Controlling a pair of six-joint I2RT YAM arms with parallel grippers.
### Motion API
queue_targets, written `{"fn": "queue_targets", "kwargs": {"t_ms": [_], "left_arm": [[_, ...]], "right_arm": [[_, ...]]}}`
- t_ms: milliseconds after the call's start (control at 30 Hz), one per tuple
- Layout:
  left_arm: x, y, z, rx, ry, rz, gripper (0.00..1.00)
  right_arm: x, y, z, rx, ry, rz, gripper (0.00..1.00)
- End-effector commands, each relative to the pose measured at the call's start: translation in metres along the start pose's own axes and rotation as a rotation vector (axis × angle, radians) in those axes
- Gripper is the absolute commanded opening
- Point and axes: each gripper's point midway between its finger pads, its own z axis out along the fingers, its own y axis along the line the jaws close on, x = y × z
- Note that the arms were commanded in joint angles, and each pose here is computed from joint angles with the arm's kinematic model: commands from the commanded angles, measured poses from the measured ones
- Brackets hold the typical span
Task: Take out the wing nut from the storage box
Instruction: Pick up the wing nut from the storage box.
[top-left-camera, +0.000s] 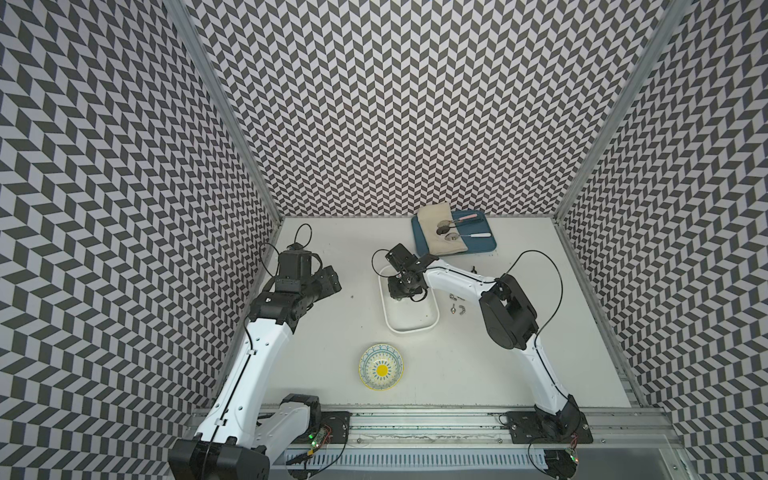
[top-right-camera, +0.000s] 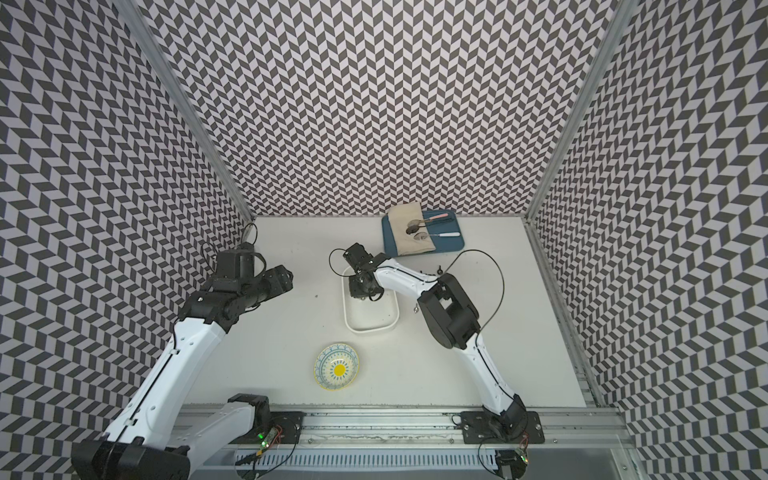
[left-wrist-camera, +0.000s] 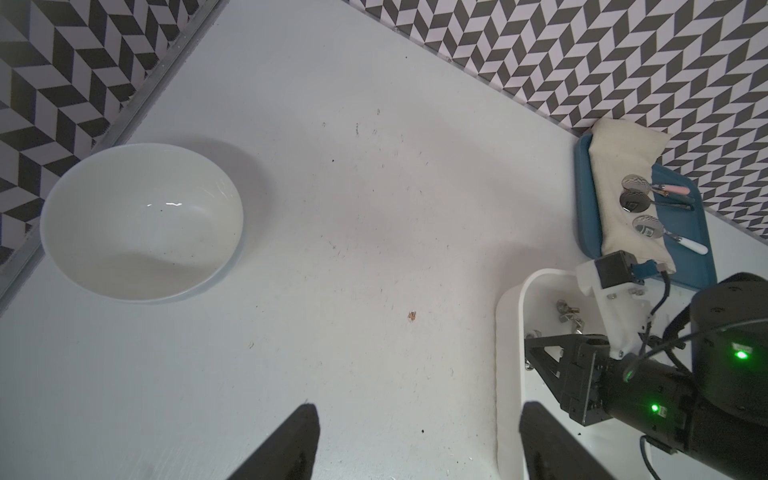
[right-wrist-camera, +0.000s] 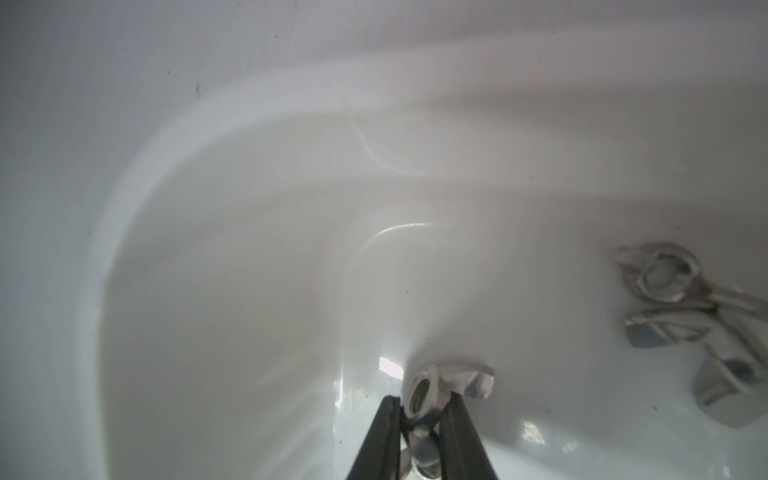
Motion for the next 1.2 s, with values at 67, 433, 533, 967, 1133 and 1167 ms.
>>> {"fn": "queue_targets", "kwargs": {"t_ms": [67,433,533,967,1133,1167], "left_arm": [[-0.007,0.001,-0.011,-0.005,-0.029,0.001,0.80],[-0.006,0.003,-0.012,-0.009,-0.034,0.000,0.80],[-0.007,0.003,-0.012,-0.008,-0.037,0.001,0.80],[-0.005,0.001,-0.007,0.001,-0.029,-0.006,0.80],[-0.005,0.002,-0.007,-0.002,-0.031,-0.008,0.80],[-0.004,0.002,-0.008,-0.002,-0.032,-0.008,0.80]], "right_arm": [[-0.014,0.005,-0.008,-0.038,-0.037,0.034,0.15],[-0.035,0.016,-0.041,-0.081,-0.108,0.040,0.10],[-0.039,0.019,-0.051,-0.091,-0.125,0.040,0.10],[-0.045,0.029,-0.070,-0.132,-0.149,-0.051,0.19],[-0.030,0.023,-0.048,-0.103,-0.092,-0.070,0.22],[-0.029,0.024,-0.045,-0.106,-0.086,-0.070,0.22]]}}
